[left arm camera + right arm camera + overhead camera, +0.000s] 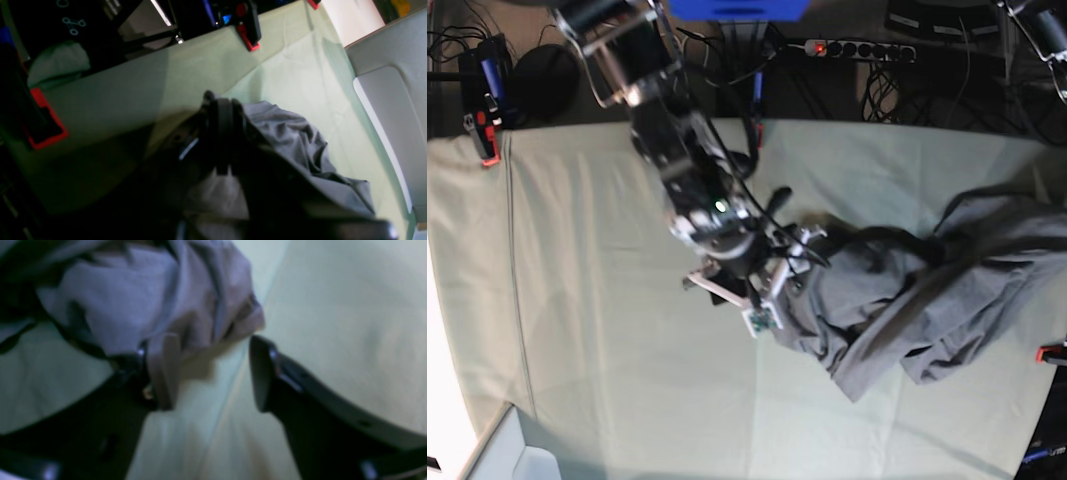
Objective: Layout the t-shirt on the table in an organized manner, then fold the t-shirt properly
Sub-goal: 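Grasp the shirt edge with the right gripper near the left gripper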
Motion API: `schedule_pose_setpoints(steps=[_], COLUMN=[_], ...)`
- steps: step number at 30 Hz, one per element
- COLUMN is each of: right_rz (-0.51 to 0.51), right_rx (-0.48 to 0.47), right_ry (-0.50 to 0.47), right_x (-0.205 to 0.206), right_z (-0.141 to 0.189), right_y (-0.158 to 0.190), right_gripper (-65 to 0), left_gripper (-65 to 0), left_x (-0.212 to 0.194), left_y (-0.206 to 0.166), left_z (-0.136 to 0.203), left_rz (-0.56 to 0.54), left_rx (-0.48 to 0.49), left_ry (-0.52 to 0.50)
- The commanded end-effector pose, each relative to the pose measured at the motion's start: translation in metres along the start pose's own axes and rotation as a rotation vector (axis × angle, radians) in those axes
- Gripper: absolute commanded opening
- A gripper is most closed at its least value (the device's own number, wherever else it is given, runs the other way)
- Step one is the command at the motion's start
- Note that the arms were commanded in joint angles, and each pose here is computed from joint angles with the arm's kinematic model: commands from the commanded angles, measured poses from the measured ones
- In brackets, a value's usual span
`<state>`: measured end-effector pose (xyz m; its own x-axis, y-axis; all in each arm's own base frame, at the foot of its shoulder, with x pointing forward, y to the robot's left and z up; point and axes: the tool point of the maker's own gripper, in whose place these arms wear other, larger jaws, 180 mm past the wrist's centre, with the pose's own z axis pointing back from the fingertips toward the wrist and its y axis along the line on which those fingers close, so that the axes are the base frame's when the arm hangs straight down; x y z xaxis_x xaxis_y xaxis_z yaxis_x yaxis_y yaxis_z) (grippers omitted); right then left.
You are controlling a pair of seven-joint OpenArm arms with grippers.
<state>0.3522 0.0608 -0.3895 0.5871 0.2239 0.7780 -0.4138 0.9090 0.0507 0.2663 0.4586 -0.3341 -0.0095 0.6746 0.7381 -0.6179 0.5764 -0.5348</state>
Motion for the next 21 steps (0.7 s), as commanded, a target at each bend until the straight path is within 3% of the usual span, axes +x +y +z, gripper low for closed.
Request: schedule_pose_setpoints(steps=[1,6,10,15,18,21], right_rz=[0.007,0.055,0.143,0.160,0.167,0.187], right_rx=[0.003,0.015,0.066,0.077,0.072,0.046], right_ry=[-0.029,0.015,-0.038,-0.055,-0.065,-0.041], right_x=[0.018,0.014,0.013,-0.003,-0.006,-0.013], right_z=[-0.007,-0.035,-0.043,-0.051,-0.055,-0.062], right_y=[0.000,0.006,0.031,0.035,0.030,0.013], right_gripper=[-26.4,-24.9,-25.0,-25.6,-30.7,-42.3], left_gripper=[-64.9,-64.9,-64.9,-64.9,-64.9,-64.9], left_x=[0.030,0.034,0.036,0.038,0.037,0.040], left_y=[-0.014,-0.015,-0.017,-0.017,-0.017,-0.025], left_z=[0.000,-0.001,-0.001,-0.001,-0.001,-0.004], left_rz=[-0.023,-0.036,-0.039,-0.039,-0.036,-0.024], left_rx=[-0.039,-0.041,-0.045,-0.044,-0.046,-0.060], left_ry=[-0.068,-0.071,-0.075,-0.077,-0.077,-0.088])
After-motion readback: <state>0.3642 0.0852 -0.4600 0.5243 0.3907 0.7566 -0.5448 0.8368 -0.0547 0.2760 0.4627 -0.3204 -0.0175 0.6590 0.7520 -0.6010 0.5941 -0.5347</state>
